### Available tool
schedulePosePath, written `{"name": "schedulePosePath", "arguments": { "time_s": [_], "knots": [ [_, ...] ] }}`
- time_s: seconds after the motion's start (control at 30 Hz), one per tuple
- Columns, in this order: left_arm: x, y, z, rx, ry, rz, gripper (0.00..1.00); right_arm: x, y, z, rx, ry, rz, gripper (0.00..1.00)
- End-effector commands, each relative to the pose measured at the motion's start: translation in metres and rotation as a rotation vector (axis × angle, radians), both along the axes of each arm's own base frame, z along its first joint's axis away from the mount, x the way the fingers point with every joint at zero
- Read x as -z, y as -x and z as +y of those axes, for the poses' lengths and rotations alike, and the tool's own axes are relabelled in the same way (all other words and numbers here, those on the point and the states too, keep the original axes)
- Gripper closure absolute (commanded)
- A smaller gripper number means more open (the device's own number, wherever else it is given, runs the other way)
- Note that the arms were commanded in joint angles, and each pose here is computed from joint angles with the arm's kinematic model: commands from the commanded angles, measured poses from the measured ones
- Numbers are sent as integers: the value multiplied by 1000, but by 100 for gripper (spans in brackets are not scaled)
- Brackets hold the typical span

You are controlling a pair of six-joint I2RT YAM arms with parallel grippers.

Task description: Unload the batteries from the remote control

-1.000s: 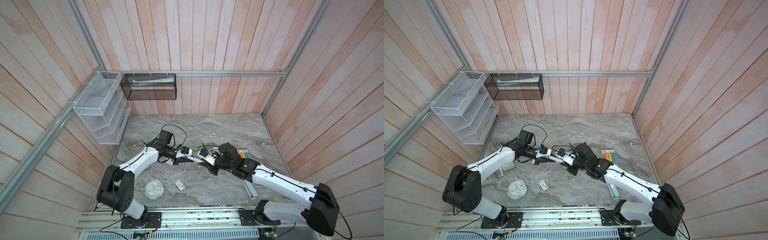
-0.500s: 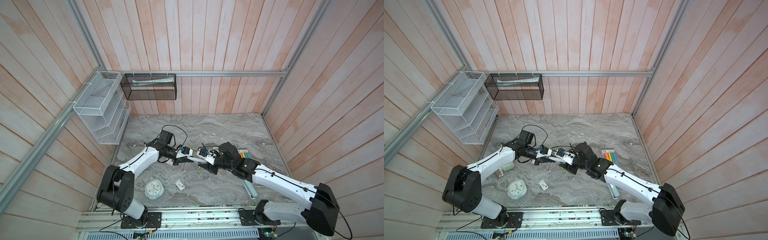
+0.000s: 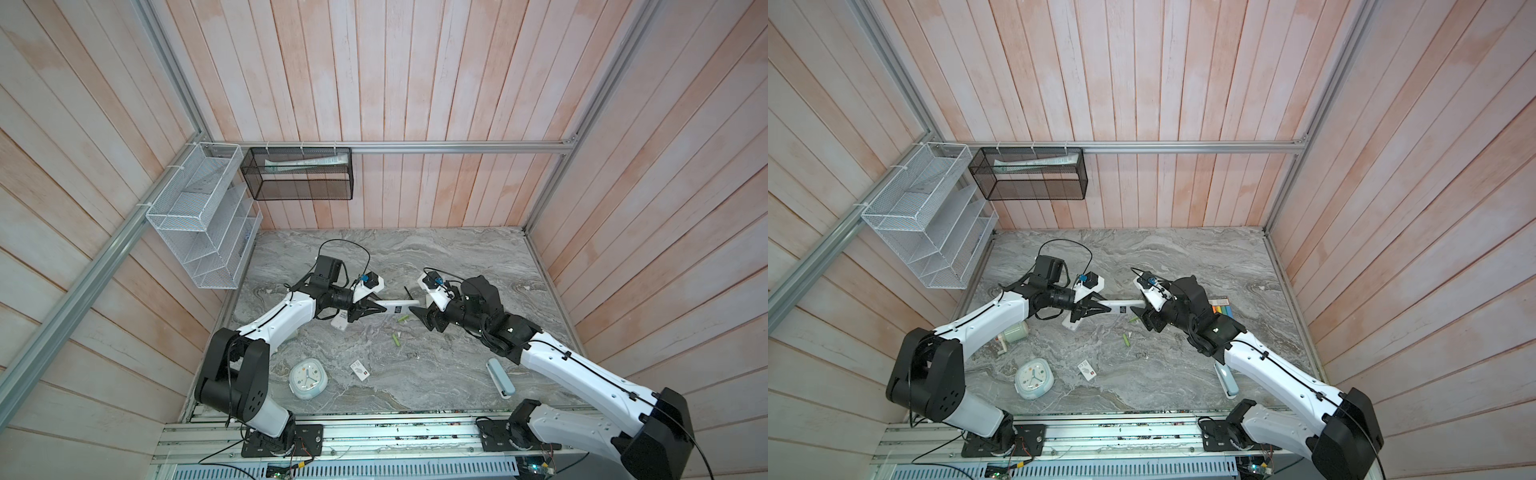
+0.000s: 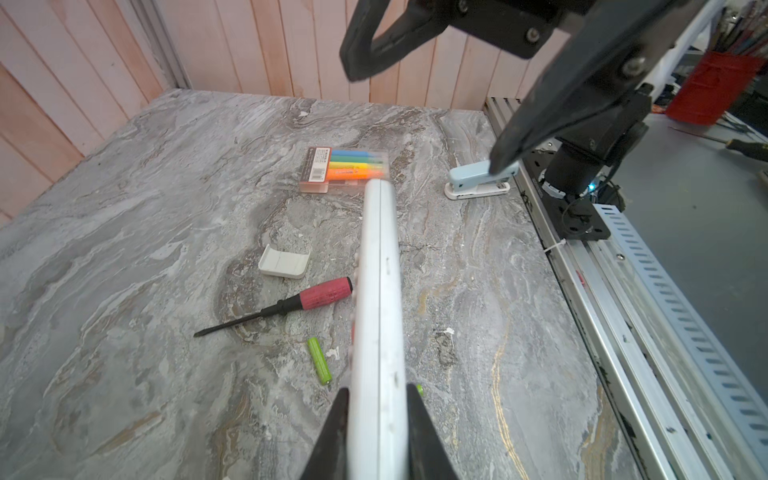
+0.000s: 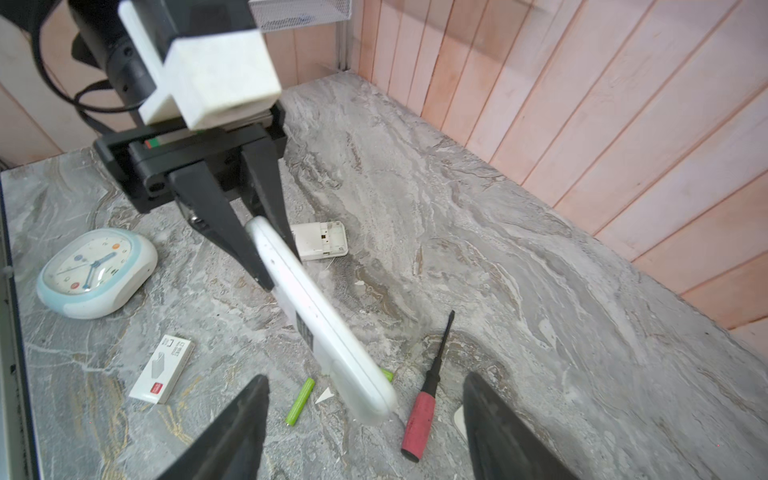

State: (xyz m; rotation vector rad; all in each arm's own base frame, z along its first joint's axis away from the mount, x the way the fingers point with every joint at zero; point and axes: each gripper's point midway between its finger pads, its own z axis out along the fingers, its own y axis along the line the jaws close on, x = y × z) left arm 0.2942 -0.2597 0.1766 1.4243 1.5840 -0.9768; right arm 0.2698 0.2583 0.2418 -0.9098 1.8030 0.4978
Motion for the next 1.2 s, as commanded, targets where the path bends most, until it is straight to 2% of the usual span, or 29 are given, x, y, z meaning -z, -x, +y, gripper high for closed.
{"name": "schedulePosePath", "arguments": {
  "time_s": [0.0,0.2,0.4,0.77,1.07,1.17],
  "knots": [
    [-17,-12,4,-138,51,40,100,4,1,-12,5,-69,47,27],
    [-32,-5,11,-202,119,125,100,11,2,-20,-93,-123,98,30],
    [-39,10,11,-151,145,177,100,17,11,-6,-214,-146,116,31],
    [-36,26,10,-73,153,190,100,22,4,11,-303,-154,131,30],
    [-27,27,10,-64,142,204,100,18,4,22,-362,-192,149,38],
    [-26,27,10,-62,141,208,100,17,2,26,-377,-202,167,44]
  ]
}}
